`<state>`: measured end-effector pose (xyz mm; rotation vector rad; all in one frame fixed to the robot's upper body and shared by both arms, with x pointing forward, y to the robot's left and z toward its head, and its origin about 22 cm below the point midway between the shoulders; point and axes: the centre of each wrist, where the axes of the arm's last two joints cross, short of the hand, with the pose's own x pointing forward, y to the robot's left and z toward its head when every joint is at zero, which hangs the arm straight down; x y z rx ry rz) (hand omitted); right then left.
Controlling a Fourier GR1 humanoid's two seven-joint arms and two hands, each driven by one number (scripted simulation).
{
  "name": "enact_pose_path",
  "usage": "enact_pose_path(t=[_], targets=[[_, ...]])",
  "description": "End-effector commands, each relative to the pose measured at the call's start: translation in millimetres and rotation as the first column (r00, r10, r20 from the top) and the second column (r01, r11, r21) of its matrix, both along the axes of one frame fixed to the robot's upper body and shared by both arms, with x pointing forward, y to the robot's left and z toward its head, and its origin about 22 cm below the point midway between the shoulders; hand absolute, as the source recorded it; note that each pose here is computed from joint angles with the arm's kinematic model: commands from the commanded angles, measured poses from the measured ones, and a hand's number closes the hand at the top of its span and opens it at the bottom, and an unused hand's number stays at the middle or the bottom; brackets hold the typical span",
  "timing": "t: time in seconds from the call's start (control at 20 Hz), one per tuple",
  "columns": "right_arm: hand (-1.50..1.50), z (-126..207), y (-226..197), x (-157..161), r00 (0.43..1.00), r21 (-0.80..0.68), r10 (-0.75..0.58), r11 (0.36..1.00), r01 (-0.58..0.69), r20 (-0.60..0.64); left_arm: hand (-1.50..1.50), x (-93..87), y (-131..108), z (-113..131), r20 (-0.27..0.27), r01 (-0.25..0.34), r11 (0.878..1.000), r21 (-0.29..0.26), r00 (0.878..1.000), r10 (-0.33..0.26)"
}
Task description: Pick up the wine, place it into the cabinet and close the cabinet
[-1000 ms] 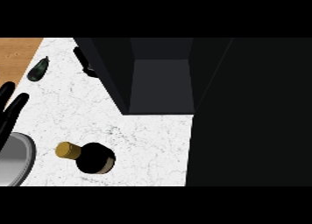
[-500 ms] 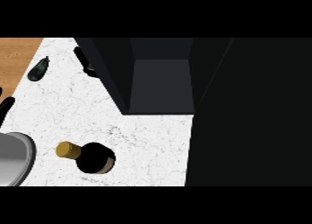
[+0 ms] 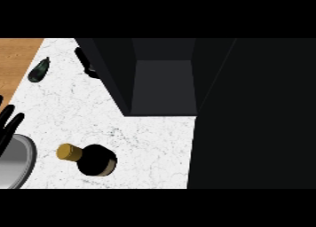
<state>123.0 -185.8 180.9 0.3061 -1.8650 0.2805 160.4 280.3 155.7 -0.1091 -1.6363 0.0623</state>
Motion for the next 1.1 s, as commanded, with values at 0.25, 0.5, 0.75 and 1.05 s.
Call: enact_pose_path(t=[0.25,0.5,0.75,1.05], targets=[[-1.50,34,-12,-46,0.998,0.042,0.015,0.999,-0.017,0.062,-1.50,22.1,22,-54,-0.019,0.058,0.998,-0.018,0.998,-0.058],[-1.50,32,-17,-41,0.997,0.034,-0.005,0.999,0.002,0.078,-1.50,26.6,20,-89,-0.060,0.069,0.998,0.001,0.996,-0.069],[-1.50,38,-14,-48,0.996,0.045,0.029,0.998,-0.033,0.087,-1.50,34.9,14,-110,-0.075,0.033,0.999,0.014,0.997,-0.032],[-1.50,38,-19,-46,0.995,0.016,0.023,1.000,-0.025,0.094,-1.50,48.4,37,-137,-0.105,0.009,1.000,0.026,0.994,-0.006]])
